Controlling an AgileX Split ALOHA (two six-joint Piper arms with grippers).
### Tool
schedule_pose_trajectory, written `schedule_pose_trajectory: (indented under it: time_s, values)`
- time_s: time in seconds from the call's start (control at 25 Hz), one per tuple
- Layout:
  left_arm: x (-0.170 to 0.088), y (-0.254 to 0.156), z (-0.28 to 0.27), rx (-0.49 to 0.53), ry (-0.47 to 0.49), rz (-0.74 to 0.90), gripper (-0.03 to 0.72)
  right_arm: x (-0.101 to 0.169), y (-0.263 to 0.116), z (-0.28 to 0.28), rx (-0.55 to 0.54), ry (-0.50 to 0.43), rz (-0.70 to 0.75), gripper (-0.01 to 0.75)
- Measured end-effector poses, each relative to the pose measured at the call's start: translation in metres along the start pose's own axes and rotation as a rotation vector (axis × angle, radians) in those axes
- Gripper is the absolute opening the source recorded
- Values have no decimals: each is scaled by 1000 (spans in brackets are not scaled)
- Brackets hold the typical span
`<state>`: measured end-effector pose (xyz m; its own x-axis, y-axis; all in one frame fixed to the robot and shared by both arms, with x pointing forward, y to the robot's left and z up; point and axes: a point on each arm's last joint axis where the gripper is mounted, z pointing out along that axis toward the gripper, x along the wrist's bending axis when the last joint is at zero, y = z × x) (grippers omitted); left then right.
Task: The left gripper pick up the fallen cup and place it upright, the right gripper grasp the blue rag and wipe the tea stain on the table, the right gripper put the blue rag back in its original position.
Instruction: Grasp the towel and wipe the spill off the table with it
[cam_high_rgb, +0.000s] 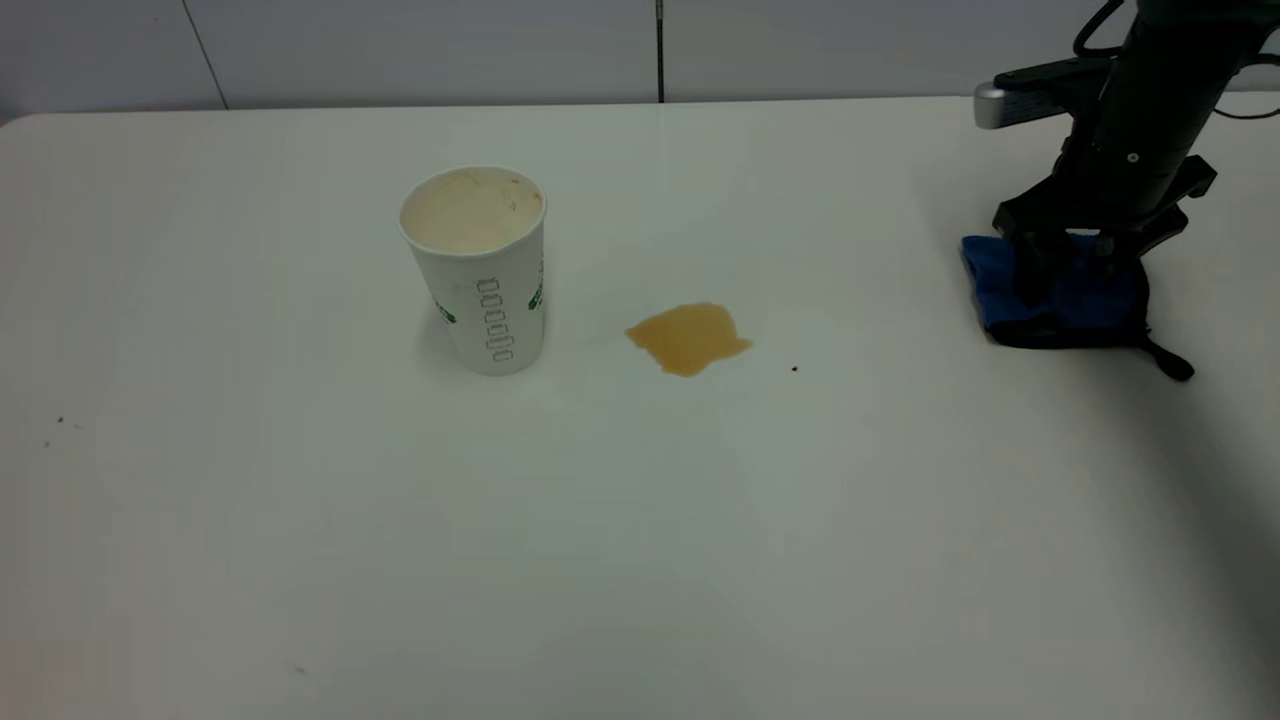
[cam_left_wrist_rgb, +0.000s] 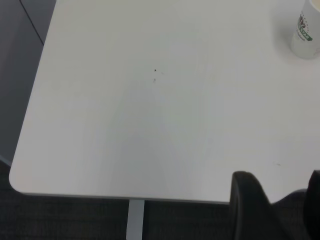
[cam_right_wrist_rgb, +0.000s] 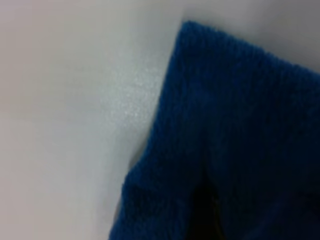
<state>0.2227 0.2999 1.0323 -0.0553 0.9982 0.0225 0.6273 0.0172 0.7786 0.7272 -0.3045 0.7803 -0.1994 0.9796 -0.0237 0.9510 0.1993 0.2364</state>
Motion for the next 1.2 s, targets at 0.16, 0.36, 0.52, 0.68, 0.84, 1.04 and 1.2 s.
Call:
schedule_pose_trajectory:
  time_s: [0.16,0.36,0.52,0.68,0.84,1.04,1.2]
  values:
    - [0,0,0,0,0,0,305,3,-1,5,1,34,21,504]
    - [0,0,0,0,0,0,305,8,-1,9,-9,102,38,268]
    - [0,0,0,0,0,0,305,12,0,9,-19,146,21,74]
    - [0,0,0,0,0,0,305,19,4,7,-2,190,-36,59]
    - [0,0,0,0,0,0,305,49,16,0,24,236,-158,59]
    - [0,0,0,0,0,0,305,97,32,-10,-3,249,-285,59]
    - [0,0,0,0,0,0,305,130,33,-9,-2,241,-346,59]
